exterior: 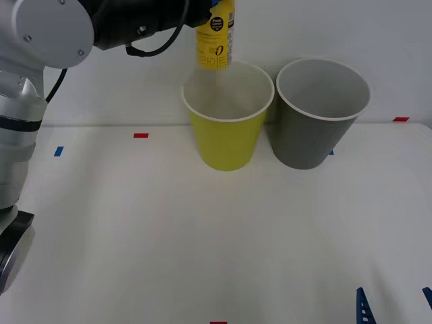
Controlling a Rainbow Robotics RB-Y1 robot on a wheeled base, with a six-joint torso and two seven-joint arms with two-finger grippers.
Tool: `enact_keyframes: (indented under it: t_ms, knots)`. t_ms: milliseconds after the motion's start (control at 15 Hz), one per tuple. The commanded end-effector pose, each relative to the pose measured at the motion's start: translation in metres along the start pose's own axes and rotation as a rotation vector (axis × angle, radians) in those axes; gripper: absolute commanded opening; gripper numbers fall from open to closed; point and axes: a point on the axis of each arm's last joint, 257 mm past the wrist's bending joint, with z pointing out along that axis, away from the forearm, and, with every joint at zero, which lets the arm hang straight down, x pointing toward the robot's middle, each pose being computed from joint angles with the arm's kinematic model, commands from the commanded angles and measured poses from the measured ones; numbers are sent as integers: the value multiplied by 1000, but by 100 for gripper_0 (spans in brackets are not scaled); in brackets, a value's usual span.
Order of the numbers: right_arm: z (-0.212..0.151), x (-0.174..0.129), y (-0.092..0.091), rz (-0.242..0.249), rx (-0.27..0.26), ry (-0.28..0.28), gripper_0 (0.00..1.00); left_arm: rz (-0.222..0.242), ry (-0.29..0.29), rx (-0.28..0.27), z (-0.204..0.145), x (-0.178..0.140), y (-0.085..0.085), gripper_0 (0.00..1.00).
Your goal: Put cans in the gray bin and PET bottles in the light green bin.
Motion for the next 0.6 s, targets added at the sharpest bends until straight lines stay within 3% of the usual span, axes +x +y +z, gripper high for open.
enact_keyframes:
  t_ms: [67, 600]
  knots:
    - [0, 0, 0, 0, 0, 0, 100, 4, -25, 8, 24, 22, -10, 0]
    - [0, 0, 0, 0, 0, 0, 100, 55, -25, -46, 39, 45, 10, 0]
